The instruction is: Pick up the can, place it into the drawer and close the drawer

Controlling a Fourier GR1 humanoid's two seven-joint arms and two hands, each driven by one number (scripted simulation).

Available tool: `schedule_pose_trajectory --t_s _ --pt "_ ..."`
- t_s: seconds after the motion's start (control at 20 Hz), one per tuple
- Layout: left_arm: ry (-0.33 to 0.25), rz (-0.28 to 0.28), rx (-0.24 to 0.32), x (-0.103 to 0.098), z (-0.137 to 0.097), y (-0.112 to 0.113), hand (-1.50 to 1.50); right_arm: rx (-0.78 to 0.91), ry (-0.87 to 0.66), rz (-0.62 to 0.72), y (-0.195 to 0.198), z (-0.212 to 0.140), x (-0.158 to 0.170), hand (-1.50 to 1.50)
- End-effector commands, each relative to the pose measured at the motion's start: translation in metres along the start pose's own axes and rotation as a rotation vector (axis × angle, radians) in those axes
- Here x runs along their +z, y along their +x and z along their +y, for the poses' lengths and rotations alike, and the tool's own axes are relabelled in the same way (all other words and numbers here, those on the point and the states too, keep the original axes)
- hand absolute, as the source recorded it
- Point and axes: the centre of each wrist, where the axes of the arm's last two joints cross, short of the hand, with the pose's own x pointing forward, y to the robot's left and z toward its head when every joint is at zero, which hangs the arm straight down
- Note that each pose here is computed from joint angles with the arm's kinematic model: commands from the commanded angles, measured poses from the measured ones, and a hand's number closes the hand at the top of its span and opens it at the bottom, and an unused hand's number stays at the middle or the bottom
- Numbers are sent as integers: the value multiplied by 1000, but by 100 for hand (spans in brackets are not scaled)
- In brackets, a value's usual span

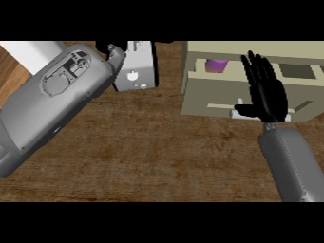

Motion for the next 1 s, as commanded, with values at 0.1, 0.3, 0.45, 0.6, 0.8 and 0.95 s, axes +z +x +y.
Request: schedule_pose_trajectory --t_s 0.1,0.3,0.45,0.6,0.8,0.95 --pt "-3 13 -7 1 21 12 -150 -19 1 46 -6 25 -14 -150" --pt "-7 27 -11 6 42 0 -150 -14 -40 55 7 30 -31 -150" --pt "-14 36 -8 22 28 -23 -150 -1 -46 68 20 25 -56 -150" --pt "-10 27 -16 29 30 -29 -150 -1 -73 68 21 15 -77 -150" --pt "-23 17 -24 34 47 -31 -150 16 -86 61 21 9 -90 -150" --pt "-35 30 4 48 38 -36 -150 31 -92 87 15 -1 -100 -150"
